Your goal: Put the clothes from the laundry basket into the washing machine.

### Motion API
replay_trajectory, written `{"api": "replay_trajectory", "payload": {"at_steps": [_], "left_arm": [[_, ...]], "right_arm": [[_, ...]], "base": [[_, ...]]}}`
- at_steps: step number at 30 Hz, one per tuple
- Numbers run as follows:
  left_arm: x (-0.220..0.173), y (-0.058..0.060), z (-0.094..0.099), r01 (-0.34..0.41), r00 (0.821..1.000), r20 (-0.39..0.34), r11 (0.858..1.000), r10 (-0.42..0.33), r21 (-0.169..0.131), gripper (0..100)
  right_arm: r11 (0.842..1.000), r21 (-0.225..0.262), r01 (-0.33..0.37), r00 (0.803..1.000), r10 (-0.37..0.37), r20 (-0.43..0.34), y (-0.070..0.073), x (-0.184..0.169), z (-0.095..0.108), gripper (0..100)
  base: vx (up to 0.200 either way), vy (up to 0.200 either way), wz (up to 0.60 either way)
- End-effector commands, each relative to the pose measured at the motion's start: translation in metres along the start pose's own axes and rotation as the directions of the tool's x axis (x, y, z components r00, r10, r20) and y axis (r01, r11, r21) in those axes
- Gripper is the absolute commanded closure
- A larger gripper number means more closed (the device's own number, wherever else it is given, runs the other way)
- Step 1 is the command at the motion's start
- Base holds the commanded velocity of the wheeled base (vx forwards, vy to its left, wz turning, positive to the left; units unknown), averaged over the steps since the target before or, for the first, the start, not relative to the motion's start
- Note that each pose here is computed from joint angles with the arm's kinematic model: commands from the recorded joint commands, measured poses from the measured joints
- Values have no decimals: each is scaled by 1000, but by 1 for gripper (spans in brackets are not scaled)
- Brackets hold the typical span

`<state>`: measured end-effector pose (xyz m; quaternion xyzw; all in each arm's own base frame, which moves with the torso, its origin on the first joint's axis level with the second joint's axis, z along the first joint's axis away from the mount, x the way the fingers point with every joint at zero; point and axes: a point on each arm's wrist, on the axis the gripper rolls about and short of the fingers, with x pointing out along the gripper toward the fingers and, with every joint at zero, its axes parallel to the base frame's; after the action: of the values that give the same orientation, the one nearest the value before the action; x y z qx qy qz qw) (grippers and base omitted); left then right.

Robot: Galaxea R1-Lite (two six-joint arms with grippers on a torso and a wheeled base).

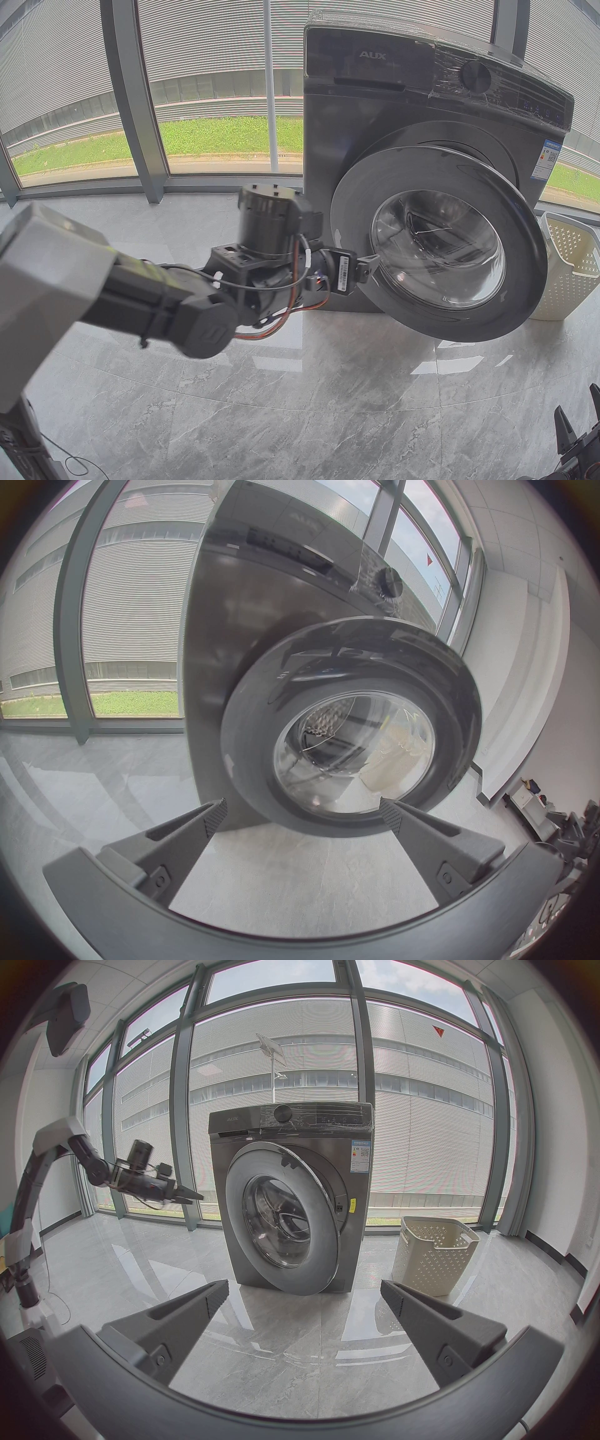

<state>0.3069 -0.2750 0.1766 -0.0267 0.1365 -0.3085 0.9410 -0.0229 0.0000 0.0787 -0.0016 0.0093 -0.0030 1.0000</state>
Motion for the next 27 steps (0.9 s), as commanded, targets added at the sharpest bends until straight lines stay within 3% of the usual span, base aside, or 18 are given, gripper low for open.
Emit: {"api": "replay_trajectory", "payload": {"at_steps": [1,6,10,13,16,17,23,24,27], "left_arm": [[-191,18,16,1,988,154,1000,1,-13,0],[-256,35,-4,-40,976,215,999,41,-9,0],[-301,50,-38,-128,964,234,992,129,-19,0],[-320,53,-53,-165,952,263,986,156,12,0],[-334,54,-66,-185,942,287,983,174,11,0],[-344,56,-79,-217,935,290,976,205,9,0],[-373,57,-107,-365,879,327,931,347,-8,0],[-380,56,-115,-399,862,337,917,378,-10,0],[-390,53,-131,-448,841,341,894,421,1,0]], "right_arm": [[1000,-1,-3,1000,3,8,0,-1,-2,0],[1000,-1,-1,1000,1,9,0,-1,-2,0],[1000,-3,-1,1000,1,8,0,-1,-2,0],[1000,-3,-3,1000,3,8,0,-1,-2,0],[1000,-3,-9,1000,9,8,0,-1,-2,0],[1000,-3,-9,1000,9,8,0,-1,-2,0],[1000,-4,-6,1000,6,9,0,-1,-2,0],[1000,-3,-7,1000,7,8,0,-1,-3,0],[1000,2,-14,1000,14,14,0,0,-2,0]], "base": [[0,0,0],[0,0,0],[0,0,0],[0,0,0],[0,0,0],[0,0,0],[0,0,0],[0,0,0],[0,0,0]]}}
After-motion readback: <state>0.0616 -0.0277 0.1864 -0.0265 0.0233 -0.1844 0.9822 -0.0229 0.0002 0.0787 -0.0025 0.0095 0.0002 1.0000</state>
